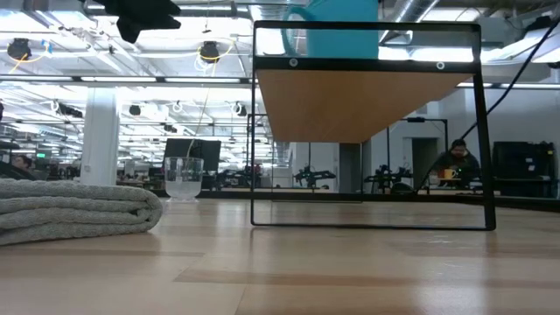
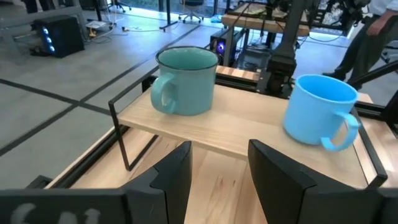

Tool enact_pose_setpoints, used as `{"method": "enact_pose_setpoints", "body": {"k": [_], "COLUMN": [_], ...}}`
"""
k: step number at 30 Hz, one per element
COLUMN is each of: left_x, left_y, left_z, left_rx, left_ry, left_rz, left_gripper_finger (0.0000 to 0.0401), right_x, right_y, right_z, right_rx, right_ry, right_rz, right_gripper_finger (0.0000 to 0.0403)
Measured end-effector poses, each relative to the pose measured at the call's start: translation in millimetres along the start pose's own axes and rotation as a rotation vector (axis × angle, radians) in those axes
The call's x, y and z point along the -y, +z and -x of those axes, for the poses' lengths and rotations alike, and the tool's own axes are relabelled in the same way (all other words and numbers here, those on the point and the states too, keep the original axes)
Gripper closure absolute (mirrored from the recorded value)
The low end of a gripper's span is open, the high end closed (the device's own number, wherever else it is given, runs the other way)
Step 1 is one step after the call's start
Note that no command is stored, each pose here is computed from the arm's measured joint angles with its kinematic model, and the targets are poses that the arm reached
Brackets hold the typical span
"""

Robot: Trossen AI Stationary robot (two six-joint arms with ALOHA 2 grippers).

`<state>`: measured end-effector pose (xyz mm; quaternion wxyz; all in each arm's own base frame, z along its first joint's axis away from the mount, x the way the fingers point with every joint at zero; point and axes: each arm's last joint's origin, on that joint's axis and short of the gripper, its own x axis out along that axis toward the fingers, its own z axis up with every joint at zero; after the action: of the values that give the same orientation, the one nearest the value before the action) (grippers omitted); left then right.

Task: Stack small to large cups/mugs on shelf
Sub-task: Put the light blue mug on the shelf

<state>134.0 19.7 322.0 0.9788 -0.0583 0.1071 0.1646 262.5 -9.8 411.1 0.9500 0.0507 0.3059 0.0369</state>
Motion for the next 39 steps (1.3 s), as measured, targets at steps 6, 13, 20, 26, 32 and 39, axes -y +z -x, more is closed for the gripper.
{"method": "enact_pose_setpoints", "body": {"k": [6,13,20,26,32,39], "left_x": [0,0,1,1,1,0], "left_y": [0,0,-1,-1,-3,-6], "left_z": [0,0,0,0,0,0], "left_rx": [0.002,0.001,-0.010,-0.011,-0.034,-0.060], "left_ry": [-0.012,-0.013,-0.030,-0.030,-0.026,-0.021], "left_rz": [0.002,0.026,0.049,0.051,0.047,0.043], "left_gripper_finger": [0.0253,0.0253,0.0253,0.0253,0.0253,0.0253], "right_x": [-21,-41,-58,-65,-70,-73], "right_y": [-6,-32,-47,-48,-40,-41], "right_z": [32,-8,-51,-64,-76,-94], "right_rx": [-0.194,-0.415,-0.477,-0.499,-0.424,-0.433], "right_ry": [-0.086,-0.070,-0.027,0.042,0.137,0.223], "right_rz": [-0.074,-0.080,-0.032,-0.044,-0.054,-0.051], "right_gripper_finger": [0.0394,0.0398,0.0397,0.0398,0.0397,0.0397]}}
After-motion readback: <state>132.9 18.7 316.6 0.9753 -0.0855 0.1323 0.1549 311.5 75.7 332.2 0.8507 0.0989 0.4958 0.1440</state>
